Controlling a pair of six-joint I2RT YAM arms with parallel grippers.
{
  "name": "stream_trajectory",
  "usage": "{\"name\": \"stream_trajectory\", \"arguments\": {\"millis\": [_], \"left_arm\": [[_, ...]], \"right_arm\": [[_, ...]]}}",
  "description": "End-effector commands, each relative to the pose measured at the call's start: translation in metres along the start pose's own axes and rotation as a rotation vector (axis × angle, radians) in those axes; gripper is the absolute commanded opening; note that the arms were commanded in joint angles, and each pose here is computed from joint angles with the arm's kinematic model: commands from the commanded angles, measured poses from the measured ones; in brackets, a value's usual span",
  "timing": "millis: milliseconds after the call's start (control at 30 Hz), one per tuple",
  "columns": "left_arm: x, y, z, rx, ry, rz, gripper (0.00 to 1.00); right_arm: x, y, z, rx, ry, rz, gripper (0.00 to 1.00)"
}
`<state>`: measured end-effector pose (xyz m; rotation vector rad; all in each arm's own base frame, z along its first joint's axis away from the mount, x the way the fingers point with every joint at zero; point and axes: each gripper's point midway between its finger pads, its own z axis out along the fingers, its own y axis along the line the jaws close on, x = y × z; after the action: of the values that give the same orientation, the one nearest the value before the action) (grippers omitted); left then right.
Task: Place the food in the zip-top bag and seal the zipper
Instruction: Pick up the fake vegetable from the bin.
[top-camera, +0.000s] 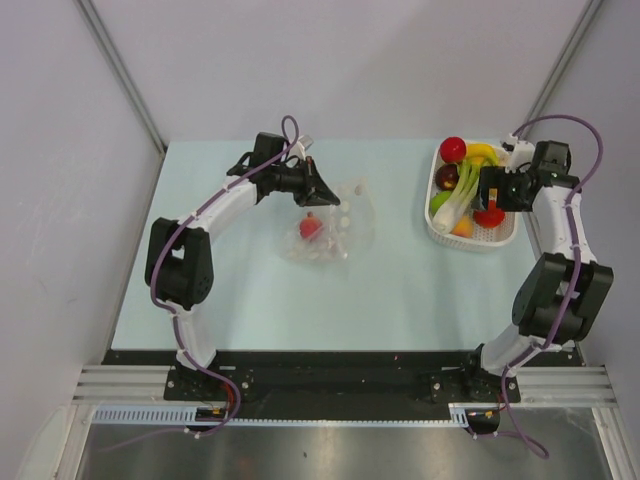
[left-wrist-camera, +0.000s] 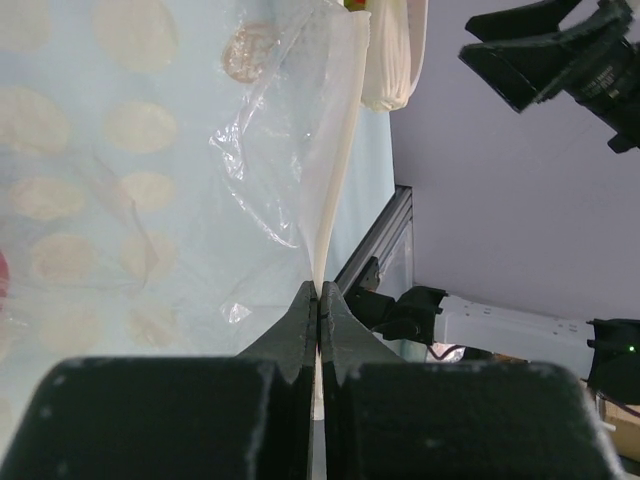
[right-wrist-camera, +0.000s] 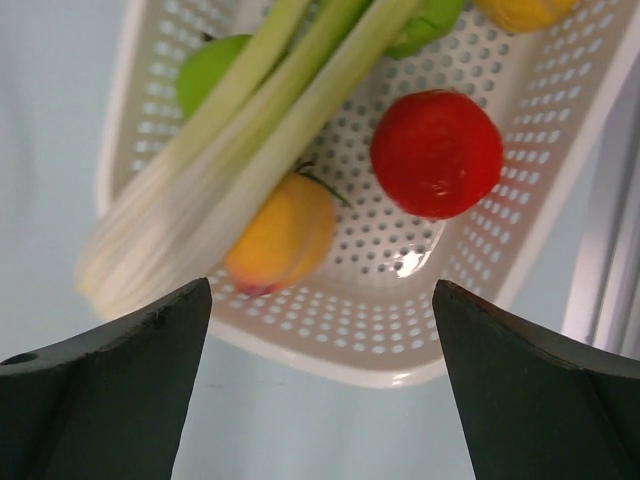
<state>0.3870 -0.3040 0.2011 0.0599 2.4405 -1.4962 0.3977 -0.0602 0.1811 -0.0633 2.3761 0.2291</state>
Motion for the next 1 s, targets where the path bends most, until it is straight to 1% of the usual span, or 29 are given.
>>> {"name": "stream_trajectory", "arguments": {"millis": [0, 200, 300, 467, 667, 767, 833, 867, 900, 967], "left_arm": [[-0.006, -0.011, -0.01, 0.007, -0.03, 0.054, 0.0], [-0.007, -0.008, -0.01, -0.009, -0.035, 0.067, 0.0], [-0.006, -0.005, -0.009, -0.015, -0.033, 0.068, 0.0], [-0.006, -0.001, -0.007, -0.022, -0.027, 0.068, 0.0], [-0.006, 0.003, -0.005, -0.03, -0.024, 0.068, 0.0], [-0.006, 0.004, -0.005, -0.031, -0.02, 0.069, 0.0], [-0.006, 0.004, -0.005, -0.032, -0.019, 0.07, 0.0], [-0.006, 0.004, -0.004, -0.031, -0.018, 0.07, 0.0], [-0.007, 0.004, -0.005, -0.032, -0.019, 0.071, 0.0], [-0.006, 0.002, -0.005, -0.025, -0.016, 0.078, 0.0]], "right_arm": [[-0.003, -0.044, 0.023, 0.178, 0.066, -0.087, 0.97], [-0.014, -0.065, 0.063, 0.228, 0.084, -0.148, 0.98], [-0.011, -0.076, 0.082, 0.255, 0.11, -0.161, 0.97], [0.005, -0.076, 0.111, 0.241, 0.167, -0.174, 0.97], [0.021, -0.068, 0.119, 0.211, 0.209, -0.157, 0.95], [0.023, -0.068, 0.115, 0.214, 0.216, -0.151, 0.91], [0.021, -0.068, 0.109, 0.213, 0.216, -0.143, 0.86], [0.017, -0.07, 0.103, 0.216, 0.209, -0.135, 0.83], [0.006, -0.071, 0.094, 0.222, 0.183, -0.132, 0.76], [-0.003, -0.068, 0.08, 0.213, 0.165, -0.124, 0.69]]}}
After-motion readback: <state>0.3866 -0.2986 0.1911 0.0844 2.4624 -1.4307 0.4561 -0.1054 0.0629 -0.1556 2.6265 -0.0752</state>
